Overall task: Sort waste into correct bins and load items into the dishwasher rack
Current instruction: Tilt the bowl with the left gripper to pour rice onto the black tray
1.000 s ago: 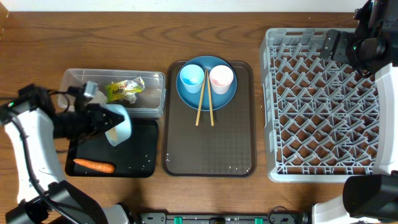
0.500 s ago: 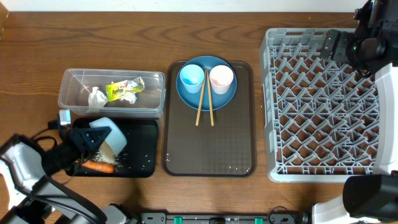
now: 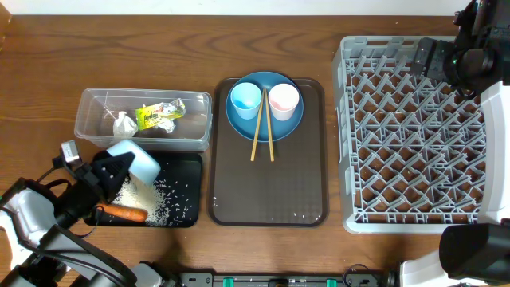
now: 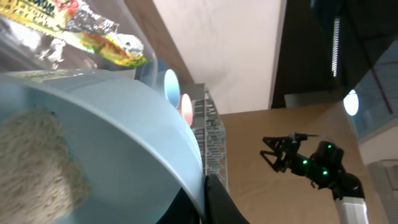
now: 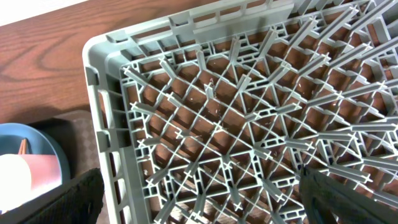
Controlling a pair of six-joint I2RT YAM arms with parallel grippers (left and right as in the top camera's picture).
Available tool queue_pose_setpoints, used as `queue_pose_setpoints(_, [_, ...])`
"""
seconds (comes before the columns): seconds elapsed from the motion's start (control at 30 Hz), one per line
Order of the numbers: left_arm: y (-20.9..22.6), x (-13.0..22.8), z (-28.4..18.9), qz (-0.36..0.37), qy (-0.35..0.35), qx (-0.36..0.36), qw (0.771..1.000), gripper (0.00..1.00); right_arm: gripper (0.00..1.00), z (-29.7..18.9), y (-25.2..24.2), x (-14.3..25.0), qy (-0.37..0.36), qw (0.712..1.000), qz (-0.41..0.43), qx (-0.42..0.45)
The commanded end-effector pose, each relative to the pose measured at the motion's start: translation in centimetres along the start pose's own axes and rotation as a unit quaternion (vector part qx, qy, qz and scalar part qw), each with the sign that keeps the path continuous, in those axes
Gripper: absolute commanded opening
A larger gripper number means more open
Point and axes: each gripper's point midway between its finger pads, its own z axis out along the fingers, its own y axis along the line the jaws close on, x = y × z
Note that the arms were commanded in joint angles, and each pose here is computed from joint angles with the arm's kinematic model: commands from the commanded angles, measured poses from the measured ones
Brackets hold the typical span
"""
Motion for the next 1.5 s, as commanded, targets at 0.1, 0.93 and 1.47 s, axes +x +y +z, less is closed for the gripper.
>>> queue_pose_setpoints(0.1, [-1.8, -0.7, -0.2, -0.009, -0.028, 0.038, 0.999, 0.07, 0.99, -0.5, 0.0, -0.6, -0.01, 1.0, 0.005, -0.001])
queue_pose_setpoints(0.93, [-1.9, -0.2, 0.1, -0.084, -0.015, 0.038, 0.996, 0.06, 0.99, -0.5, 0.0, -0.6, -0.01, 1.0, 0.004, -0.001])
queue_pose_setpoints(1.47, [-1.5, -0.5, 0.3, -0.087, -0.008, 0.032, 0.996, 0.06, 0.99, -0.5, 0.0, -0.6, -0.01, 1.0, 0.004, -0.001])
